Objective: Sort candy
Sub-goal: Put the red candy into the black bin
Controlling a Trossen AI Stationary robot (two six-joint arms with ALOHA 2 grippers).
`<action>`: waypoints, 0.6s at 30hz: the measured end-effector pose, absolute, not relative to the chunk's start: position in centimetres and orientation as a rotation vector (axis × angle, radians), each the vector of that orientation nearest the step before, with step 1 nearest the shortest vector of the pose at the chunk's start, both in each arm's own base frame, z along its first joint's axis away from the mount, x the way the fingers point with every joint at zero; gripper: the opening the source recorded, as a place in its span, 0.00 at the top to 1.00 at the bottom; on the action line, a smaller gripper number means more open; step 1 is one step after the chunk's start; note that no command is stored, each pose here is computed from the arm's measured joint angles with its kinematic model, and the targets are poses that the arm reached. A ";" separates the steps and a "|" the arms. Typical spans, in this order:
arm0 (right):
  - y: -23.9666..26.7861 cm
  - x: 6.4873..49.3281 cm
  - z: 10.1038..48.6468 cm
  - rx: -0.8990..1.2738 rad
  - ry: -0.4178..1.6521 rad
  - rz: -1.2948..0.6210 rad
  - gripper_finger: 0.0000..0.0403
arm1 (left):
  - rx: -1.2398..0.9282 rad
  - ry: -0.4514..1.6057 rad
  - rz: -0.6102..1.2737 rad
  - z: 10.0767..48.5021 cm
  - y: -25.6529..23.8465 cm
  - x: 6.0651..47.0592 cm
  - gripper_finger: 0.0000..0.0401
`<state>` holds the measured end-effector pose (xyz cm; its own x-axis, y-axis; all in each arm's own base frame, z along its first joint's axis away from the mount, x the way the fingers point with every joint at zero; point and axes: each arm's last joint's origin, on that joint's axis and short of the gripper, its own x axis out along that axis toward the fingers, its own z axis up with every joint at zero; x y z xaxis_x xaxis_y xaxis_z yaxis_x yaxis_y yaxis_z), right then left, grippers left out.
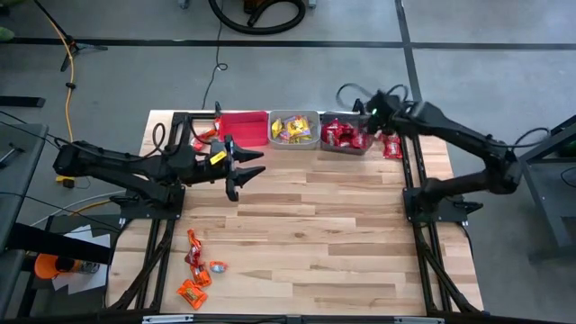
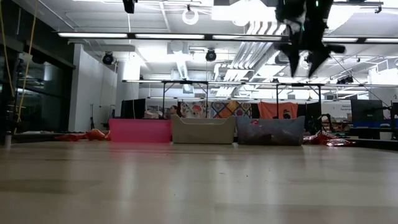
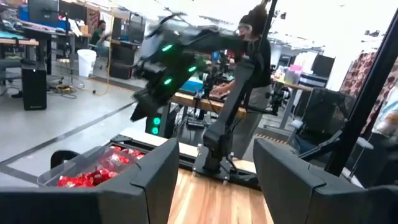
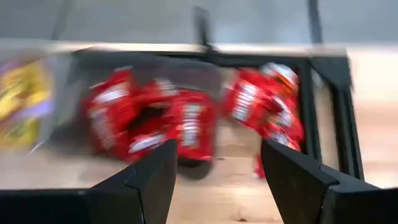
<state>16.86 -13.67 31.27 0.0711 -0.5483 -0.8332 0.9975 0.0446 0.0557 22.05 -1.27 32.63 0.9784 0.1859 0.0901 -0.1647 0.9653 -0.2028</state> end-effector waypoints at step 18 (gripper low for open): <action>-22.9 12.0 24.2 1.473 0.146 -1.677 0.44 | -0.273 -0.115 0.228 32.5 -0.2 22.1 0.52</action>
